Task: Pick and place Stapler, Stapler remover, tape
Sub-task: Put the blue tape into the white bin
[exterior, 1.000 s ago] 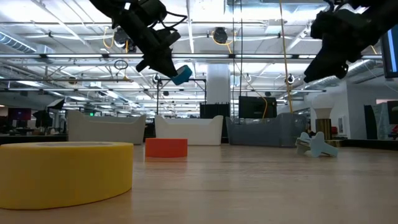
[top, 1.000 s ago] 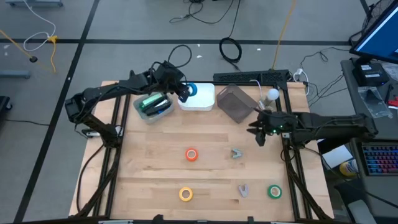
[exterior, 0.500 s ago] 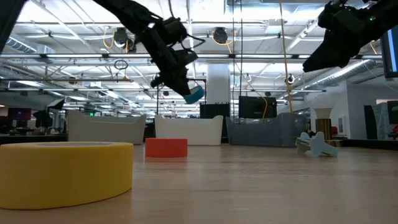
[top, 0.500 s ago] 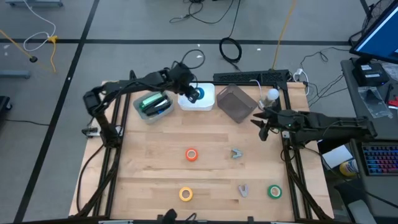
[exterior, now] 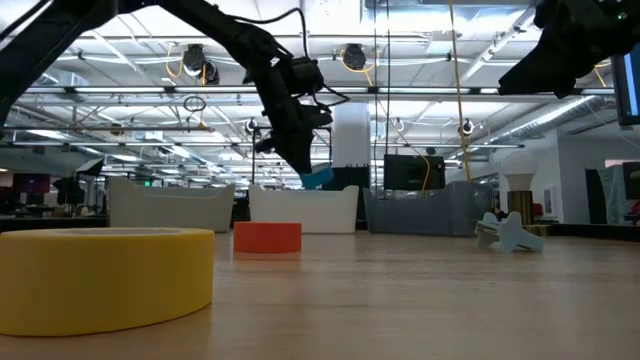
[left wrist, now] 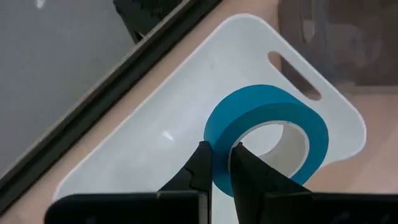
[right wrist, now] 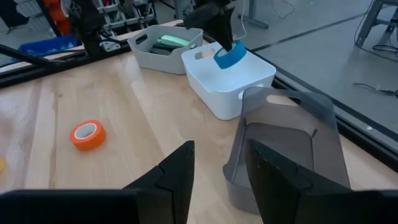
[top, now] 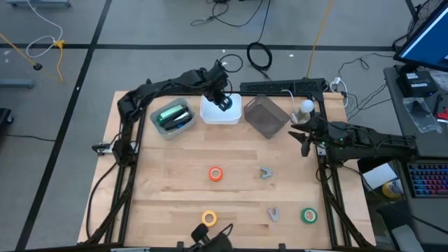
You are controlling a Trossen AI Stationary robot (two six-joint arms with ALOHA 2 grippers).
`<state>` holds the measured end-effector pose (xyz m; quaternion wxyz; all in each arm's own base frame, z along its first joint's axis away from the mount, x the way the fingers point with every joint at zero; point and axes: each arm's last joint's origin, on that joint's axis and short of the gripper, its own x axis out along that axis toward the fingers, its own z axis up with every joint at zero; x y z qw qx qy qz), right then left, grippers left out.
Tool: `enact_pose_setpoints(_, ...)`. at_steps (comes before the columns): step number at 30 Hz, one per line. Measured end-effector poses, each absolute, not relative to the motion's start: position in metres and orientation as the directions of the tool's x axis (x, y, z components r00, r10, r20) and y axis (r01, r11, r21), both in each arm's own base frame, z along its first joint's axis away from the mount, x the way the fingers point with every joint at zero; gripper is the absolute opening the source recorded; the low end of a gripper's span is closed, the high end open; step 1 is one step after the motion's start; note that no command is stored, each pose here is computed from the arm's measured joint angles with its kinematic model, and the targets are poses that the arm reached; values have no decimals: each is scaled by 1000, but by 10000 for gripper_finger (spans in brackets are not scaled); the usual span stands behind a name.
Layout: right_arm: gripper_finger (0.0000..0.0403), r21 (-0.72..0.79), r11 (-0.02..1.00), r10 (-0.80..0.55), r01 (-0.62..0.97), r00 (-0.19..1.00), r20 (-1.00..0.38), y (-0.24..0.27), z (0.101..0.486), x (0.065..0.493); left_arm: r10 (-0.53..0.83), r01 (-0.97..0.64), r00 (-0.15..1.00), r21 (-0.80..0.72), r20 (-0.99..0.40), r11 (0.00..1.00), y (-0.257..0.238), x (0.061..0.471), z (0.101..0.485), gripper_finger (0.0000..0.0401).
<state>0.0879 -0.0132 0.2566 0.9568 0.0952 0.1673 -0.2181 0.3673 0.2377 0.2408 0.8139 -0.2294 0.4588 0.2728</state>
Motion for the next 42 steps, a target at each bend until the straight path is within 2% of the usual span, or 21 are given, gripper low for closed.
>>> enact_pose_setpoints(15, 134, 117, 887, -385, 447, 855, -348, -13, 258, 85, 197, -663, 400, -134, -895, 736, 240, 376, 216, 29)
enact_pose_setpoints(22, 134, 125, 885, -385, 449, 855, -348, -13, 258, 85, 209, -689, 194, 19, -959, 725, 237, 359, 210, 29)
enact_pose_setpoints(27, 134, 128, 885, -384, 447, 858, -342, -13, 258, 86, 215, -686, 99, 90, -972, 722, 237, 350, 208, 29)
enact_pose_setpoints(39, 134, 128, 885, -384, 447, 858, -342, -13, 258, 86, 173, -651, 75, 83, -982, 755, 234, 349, 204, 30)
enact_pose_setpoints(42, 134, 128, 885, -384, 447, 858, -341, -13, 258, 86, 174, -648, 75, 85, -982, 757, 234, 349, 204, 48)
